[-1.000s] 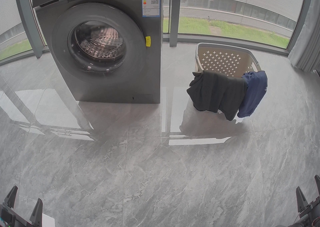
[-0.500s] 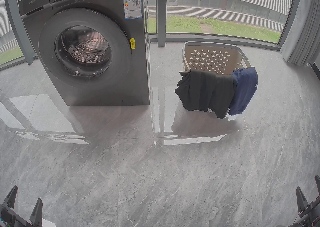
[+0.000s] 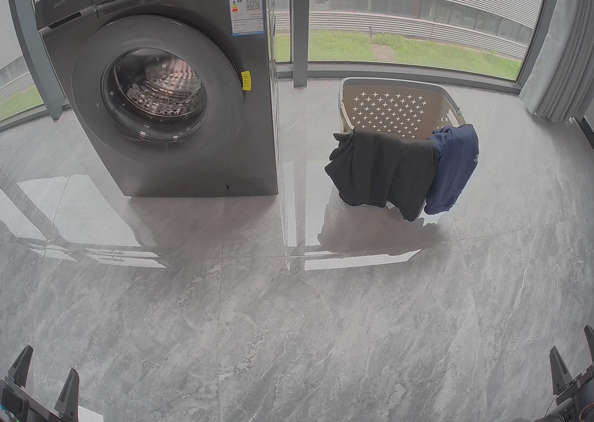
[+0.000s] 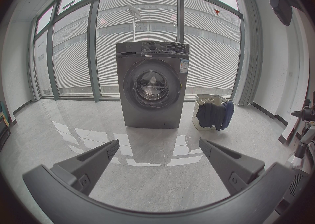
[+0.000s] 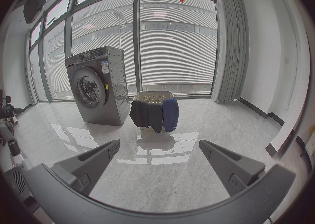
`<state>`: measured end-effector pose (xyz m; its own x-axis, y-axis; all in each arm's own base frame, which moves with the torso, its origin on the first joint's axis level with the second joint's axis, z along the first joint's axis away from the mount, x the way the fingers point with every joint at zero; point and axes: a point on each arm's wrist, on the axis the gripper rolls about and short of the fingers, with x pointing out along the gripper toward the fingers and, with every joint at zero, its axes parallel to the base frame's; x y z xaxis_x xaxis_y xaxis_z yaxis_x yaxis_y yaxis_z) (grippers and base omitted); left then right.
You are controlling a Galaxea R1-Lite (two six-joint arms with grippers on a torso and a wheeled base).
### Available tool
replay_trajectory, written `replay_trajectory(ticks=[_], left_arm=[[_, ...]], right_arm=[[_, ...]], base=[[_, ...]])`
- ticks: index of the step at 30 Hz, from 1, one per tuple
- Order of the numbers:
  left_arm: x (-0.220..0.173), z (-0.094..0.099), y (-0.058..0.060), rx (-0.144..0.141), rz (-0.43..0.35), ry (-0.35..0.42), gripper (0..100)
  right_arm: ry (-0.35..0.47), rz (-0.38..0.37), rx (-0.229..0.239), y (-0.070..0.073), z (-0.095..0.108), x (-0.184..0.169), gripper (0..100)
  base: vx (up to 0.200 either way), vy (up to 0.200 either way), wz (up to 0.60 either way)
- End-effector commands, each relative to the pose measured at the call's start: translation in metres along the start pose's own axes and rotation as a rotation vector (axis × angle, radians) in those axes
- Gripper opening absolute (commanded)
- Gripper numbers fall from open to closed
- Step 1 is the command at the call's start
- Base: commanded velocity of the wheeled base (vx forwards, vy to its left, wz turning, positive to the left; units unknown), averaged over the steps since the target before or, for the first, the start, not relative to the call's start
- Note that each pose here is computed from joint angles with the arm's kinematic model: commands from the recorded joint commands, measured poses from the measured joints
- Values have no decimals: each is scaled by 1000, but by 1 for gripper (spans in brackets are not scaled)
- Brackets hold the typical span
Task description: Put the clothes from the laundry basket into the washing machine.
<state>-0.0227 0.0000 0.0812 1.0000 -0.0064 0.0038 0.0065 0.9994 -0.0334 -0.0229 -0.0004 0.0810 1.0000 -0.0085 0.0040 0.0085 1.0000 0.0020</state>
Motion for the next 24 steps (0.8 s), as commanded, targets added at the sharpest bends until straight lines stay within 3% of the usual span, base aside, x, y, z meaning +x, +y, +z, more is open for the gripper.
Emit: replay_trajectory(ticks=[1, 14, 24], left_arm=[[0, -5, 0, 0, 0, -1, 100], [0, -5, 0, -2, 0, -1, 100], [0, -5, 0, -3, 0, -1, 100]], right_arm=[[7, 1, 0, 0, -5, 1, 100], [7, 1, 0, 0, -5, 1, 100], [7, -1, 0, 0, -5, 1, 100]], base=[[0, -200, 0], [0, -15, 0], [200, 0, 0]])
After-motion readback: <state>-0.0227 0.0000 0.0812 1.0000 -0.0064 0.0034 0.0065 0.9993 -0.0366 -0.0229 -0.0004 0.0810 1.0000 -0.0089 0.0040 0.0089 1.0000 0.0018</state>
